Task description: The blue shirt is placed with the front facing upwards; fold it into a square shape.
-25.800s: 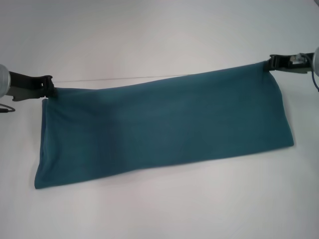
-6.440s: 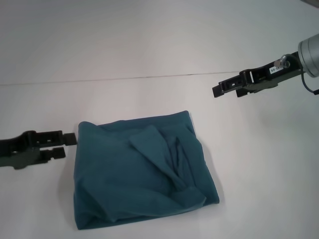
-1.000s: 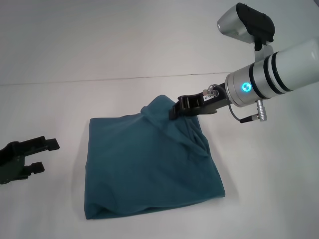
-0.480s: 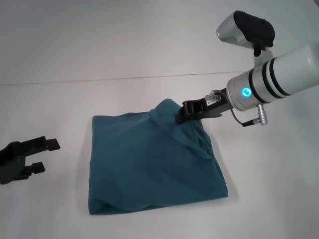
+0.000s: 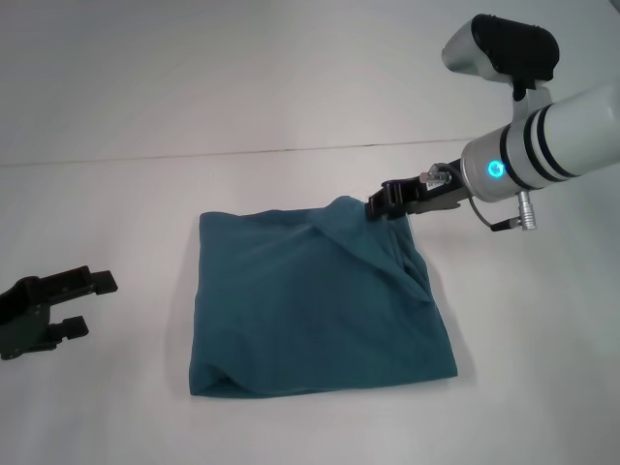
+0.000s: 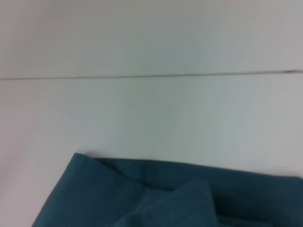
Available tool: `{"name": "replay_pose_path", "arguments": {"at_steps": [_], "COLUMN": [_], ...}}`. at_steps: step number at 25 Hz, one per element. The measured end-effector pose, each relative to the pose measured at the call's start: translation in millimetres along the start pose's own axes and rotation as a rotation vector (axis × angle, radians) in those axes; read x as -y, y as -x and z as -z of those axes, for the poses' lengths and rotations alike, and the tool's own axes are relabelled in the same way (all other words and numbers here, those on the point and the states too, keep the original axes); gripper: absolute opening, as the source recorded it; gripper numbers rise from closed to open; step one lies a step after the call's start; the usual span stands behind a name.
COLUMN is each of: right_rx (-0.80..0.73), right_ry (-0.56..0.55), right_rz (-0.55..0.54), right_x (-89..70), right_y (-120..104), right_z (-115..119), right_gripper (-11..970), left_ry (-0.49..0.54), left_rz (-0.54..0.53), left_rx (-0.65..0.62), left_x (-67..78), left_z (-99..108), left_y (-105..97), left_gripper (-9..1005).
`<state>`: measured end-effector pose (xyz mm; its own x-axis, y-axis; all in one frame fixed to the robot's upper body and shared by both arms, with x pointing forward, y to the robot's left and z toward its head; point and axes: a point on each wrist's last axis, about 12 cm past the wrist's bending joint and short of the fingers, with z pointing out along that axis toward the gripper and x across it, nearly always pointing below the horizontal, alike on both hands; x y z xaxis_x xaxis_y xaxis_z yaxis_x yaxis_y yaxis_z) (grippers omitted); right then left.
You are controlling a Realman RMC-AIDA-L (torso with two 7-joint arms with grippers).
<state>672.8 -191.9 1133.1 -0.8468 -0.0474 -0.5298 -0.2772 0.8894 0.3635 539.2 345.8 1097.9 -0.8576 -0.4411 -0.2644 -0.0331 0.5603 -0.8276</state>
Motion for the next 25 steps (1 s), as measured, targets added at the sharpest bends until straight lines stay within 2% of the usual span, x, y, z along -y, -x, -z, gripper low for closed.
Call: {"name": "replay_pose_path", "arguments": {"at_steps": [5, 8, 11, 14, 20, 25], "right_rx": [0.011, 0.021, 0.003, 0.001, -0.028, -0.036], "right_ry": [-0.012, -0.015, 0.064, 0.145, 0.174, 0.048], "right_rz": [-0.008, -0.056, -0.087, -0.101, -0.131, -0.096], "right_x": [5.9, 15.7, 14.7, 8.4, -3.6, -5.5], "right_y": [3, 6, 7, 7, -9, -25], "right_z": [4, 11, 19, 22, 2, -25], "right_gripper": [311, 379, 447, 458, 444, 441], "left_ry": [0.002, 0.002, 0.004, 0.002, -0.006, -0.007], "left_rz": [0.001, 0.002, 0.004, 0.005, 0.006, 0.006], "left_rx": [0.002, 0.002, 0.005, 0.011, 0.016, 0.018], "left_x": [-0.6, -0.9, -1.9, -2.0, -1.1, -1.0], "left_z": [0, 0, 2, 2, 2, 2], "left_y": [0, 0, 0, 0, 0, 0], "left_gripper": [947, 947, 946, 946, 945, 945]}}
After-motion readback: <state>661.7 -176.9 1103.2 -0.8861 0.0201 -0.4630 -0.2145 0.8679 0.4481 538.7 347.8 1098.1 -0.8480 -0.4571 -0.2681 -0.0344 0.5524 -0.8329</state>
